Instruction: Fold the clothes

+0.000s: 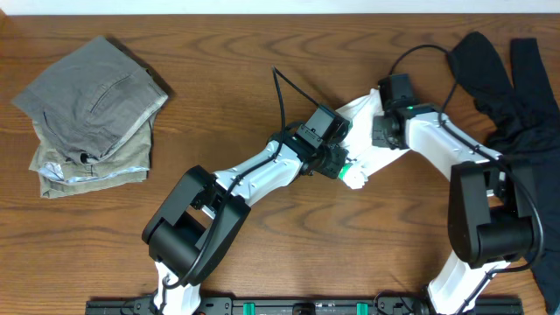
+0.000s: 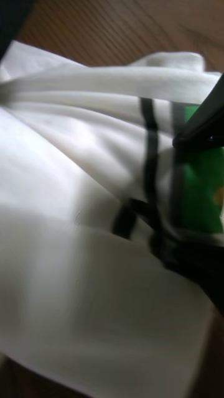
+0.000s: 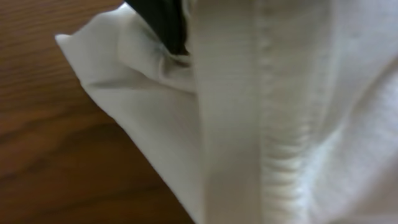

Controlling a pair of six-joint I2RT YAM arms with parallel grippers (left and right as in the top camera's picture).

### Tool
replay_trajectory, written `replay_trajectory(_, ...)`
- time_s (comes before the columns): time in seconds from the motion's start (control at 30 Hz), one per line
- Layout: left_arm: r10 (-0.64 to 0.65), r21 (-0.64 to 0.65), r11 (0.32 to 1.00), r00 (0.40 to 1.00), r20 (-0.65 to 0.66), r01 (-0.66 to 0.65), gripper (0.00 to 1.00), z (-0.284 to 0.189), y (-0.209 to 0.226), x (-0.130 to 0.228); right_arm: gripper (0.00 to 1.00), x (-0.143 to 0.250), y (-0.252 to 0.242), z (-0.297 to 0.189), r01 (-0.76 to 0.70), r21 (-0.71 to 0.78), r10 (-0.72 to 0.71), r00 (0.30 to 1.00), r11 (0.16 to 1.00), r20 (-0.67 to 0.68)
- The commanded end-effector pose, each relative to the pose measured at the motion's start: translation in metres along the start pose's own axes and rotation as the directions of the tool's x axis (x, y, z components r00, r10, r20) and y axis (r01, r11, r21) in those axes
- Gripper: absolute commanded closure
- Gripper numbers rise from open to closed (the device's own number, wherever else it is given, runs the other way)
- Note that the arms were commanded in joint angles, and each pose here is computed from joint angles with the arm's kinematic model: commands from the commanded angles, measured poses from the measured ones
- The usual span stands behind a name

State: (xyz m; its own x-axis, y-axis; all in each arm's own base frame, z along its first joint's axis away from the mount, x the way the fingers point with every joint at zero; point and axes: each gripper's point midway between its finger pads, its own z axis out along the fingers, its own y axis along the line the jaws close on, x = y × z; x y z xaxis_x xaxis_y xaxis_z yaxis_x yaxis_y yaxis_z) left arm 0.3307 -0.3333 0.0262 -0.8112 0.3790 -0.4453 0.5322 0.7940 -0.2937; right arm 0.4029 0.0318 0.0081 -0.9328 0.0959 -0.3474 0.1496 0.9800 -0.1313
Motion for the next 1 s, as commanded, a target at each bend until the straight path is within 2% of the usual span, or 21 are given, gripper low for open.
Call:
replay_trajectory(0.0,-0.026,-0.033,0.999,0.998,-0.052,0.025,0.50,0.012,0.010,0.017,0.75,-0.002,-0.029,0.012,-0.075,0.083,0.076,0.997,0.994,-0.010)
replay_trajectory(0.27,-0.044,-0.061,0.997,0.996,-0.082,0.039,0.55,0.009,0.019,0.024,0.75,0.004,-0.023,0.011,-0.048,0.062,0.050,0.998,0.997,-0.036)
replay_trajectory(0.5,-0.126,-0.107,0.987,0.988,-0.085,0.116,0.55,-0.025,0.050,0.020,0.77,0.052,-0.007,0.005,-0.030,-0.039,0.019,0.970,0.999,-0.243)
replay_trajectory(0.73,-0.193,-0.153,0.971,0.981,-0.033,0.186,0.55,-0.069,0.094,0.007,0.78,0.086,0.035,-0.012,0.020,-0.170,-0.080,0.932,0.985,-0.355)
replay_trajectory(0.87,-0.243,-0.178,0.955,0.970,-0.013,0.237,0.55,-0.084,0.118,0.006,0.78,0.106,0.077,-0.026,0.088,-0.271,-0.188,0.912,0.958,-0.366)
replay_trajectory(0.97,-0.271,-0.190,0.945,0.962,-0.009,0.265,0.55,-0.089,0.130,0.008,0.78,0.118,0.101,-0.035,0.127,-0.295,-0.234,0.902,0.947,-0.362)
